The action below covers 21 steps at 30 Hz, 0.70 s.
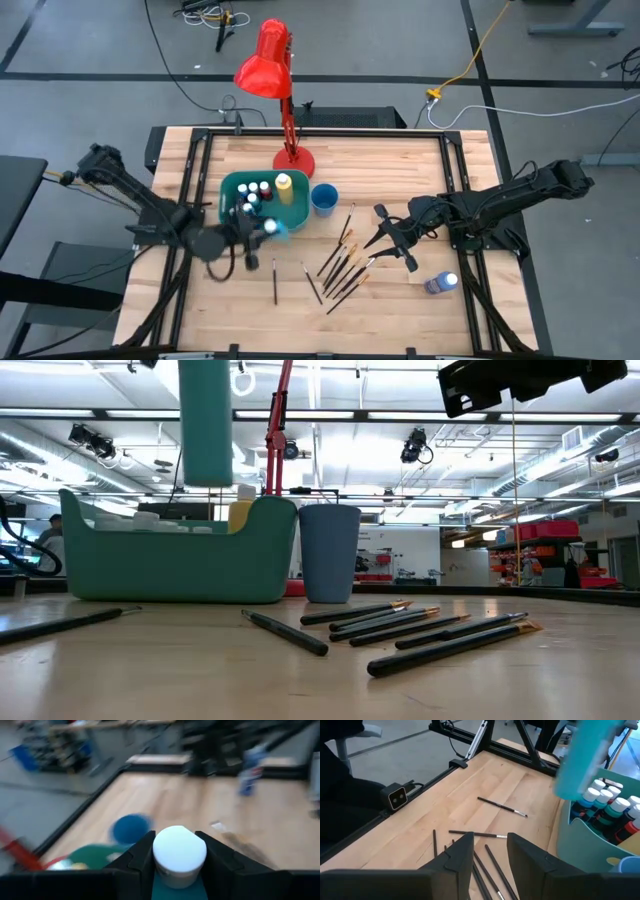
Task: Pick & Place Paint Supplies
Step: Put the light blue paint bottle into the green bin
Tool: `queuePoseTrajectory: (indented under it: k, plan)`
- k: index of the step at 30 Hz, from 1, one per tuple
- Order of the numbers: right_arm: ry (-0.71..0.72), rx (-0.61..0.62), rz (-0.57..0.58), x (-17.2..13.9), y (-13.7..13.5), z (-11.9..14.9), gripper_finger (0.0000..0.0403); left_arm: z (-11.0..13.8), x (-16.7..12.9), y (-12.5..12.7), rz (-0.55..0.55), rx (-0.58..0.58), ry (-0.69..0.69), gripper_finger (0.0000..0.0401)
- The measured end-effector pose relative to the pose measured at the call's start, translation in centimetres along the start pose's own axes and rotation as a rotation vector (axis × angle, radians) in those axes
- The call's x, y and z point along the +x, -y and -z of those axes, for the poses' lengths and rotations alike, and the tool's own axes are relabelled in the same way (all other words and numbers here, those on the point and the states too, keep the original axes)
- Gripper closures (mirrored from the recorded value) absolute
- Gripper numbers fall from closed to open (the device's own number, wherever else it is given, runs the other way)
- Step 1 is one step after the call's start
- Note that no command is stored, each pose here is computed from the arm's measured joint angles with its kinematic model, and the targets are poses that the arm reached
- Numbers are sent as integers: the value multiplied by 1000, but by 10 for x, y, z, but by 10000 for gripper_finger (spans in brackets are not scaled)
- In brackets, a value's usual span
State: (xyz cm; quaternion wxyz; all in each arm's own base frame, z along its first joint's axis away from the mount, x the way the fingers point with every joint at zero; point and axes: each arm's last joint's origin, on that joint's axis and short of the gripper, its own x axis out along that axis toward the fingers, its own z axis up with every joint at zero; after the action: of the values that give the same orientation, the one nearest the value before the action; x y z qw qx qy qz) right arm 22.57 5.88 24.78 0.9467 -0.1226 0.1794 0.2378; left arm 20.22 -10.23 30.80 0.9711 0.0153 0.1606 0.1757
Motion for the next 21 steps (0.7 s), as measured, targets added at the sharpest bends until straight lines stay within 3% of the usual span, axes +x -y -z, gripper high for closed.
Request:
queuePoseTrajectory:
  k: [9,13,21]
  plan:
    - [-16,2,-3,0,0,2,276,10,37,-51,-217,-45,-156,273]
    - [-24,-9,-2,0,0,2,276,32,55,-58,-213,-35,-235,273]
    - [-27,-12,-3,0,0,3,276,80,71,-60,-188,-82,-146,272]
